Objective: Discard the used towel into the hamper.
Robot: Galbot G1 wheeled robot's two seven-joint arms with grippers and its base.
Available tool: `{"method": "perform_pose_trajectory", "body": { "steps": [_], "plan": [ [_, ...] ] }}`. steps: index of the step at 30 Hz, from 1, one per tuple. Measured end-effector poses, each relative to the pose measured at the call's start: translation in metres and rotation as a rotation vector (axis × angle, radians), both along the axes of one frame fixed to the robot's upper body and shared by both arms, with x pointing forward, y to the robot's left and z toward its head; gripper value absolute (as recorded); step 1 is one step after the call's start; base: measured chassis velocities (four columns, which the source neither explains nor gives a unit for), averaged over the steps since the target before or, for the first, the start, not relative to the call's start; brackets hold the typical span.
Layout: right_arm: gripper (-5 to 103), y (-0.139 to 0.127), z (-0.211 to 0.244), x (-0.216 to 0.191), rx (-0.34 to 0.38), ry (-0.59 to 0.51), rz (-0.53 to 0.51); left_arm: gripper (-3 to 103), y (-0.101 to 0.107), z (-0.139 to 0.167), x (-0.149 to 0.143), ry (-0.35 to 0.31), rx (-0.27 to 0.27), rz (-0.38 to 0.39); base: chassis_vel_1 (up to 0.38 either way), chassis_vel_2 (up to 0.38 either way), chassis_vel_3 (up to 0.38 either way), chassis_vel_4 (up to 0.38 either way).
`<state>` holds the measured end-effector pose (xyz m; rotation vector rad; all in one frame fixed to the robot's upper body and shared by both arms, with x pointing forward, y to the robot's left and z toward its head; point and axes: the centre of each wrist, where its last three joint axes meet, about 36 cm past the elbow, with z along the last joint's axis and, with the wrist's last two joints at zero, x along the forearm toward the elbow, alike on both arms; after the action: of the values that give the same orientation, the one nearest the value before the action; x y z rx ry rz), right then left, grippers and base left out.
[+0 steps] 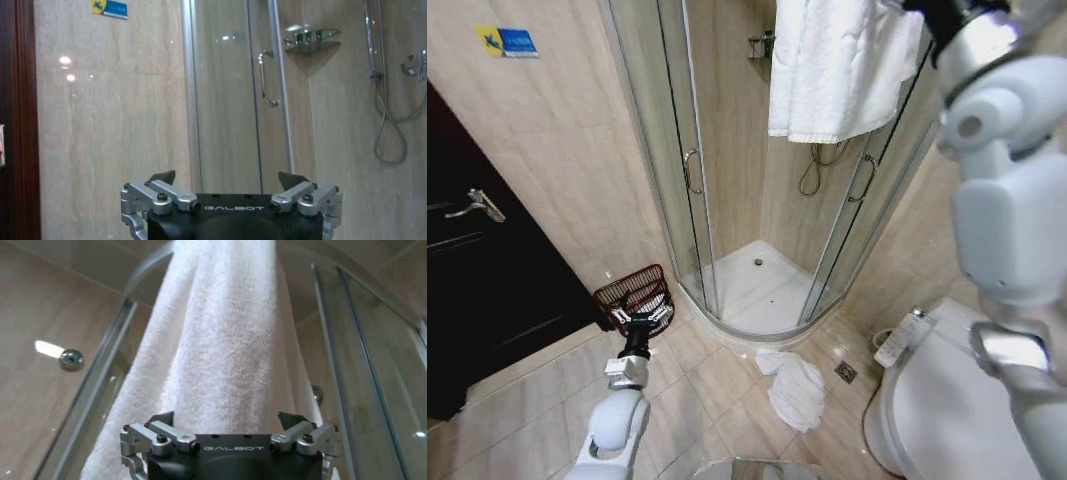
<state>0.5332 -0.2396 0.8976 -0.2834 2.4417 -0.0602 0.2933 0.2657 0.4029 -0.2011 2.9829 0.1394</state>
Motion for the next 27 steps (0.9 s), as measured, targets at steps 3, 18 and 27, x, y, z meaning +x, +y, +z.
{"method": "perform_pose_trajectory", "body": {
  "steps": [3,18,27],
  "plan": [
    [100,0.005,0.003,0.004,0.014,0.014,-0.002,100,0.000,-0.001,-0.002,0.002,-0.002,0.002,0.000,0.000,0.000,0.000],
    [85,0.017,-0.008,0.017,0.020,0.021,0.058,100,0.011,-0.005,-0.007,0.000,0.022,0.019,0.000,0.000,0.000,0.000],
    [61,0.011,-0.011,0.023,0.014,0.030,0.043,100,0.008,-0.001,-0.013,-0.002,0.017,0.016,0.000,0.000,0.000,0.000]
  ]
}}
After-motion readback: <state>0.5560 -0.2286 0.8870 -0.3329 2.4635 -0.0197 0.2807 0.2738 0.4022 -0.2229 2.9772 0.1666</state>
